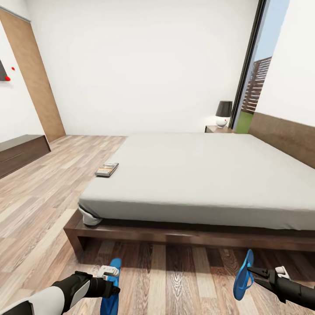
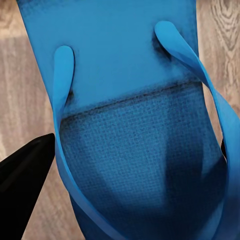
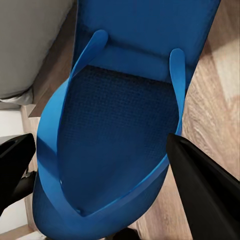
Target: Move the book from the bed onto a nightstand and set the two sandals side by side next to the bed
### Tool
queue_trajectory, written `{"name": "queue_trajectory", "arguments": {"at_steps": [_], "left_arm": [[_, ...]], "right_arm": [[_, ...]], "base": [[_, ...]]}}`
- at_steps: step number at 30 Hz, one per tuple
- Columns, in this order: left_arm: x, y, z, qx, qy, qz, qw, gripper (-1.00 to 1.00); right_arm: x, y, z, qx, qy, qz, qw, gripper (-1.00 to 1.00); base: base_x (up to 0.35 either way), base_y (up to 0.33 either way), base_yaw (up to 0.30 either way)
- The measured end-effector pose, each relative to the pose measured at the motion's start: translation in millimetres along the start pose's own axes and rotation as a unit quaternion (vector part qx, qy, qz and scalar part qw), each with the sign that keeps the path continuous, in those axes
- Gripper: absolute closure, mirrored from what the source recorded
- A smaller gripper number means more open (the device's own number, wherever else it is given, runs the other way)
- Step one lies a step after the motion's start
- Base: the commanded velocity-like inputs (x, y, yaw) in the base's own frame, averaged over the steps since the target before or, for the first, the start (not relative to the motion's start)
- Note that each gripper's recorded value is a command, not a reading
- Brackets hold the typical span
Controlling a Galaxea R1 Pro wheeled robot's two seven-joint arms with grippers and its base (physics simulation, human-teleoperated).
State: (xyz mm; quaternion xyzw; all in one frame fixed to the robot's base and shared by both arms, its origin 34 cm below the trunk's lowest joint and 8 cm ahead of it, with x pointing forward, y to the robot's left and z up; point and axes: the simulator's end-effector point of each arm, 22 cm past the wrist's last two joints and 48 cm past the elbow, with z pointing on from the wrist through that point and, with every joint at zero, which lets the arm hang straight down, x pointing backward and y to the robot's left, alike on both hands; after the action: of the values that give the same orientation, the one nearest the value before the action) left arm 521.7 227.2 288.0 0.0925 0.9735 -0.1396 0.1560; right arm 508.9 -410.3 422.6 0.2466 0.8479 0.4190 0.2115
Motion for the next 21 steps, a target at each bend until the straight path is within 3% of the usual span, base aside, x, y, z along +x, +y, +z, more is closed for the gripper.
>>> {"name": "queue_trajectory", "arguments": {"at_steps": [21], "left_arm": [[27.0,8.3,38.5,0.001,0.002,-0.002,1.0,1.0]], "right_arm": [[16.8,-40.7,18.9,0.002,0.002,0.002,1.0,1.0]], "base": [[0.0,0.0,0.0]]}}
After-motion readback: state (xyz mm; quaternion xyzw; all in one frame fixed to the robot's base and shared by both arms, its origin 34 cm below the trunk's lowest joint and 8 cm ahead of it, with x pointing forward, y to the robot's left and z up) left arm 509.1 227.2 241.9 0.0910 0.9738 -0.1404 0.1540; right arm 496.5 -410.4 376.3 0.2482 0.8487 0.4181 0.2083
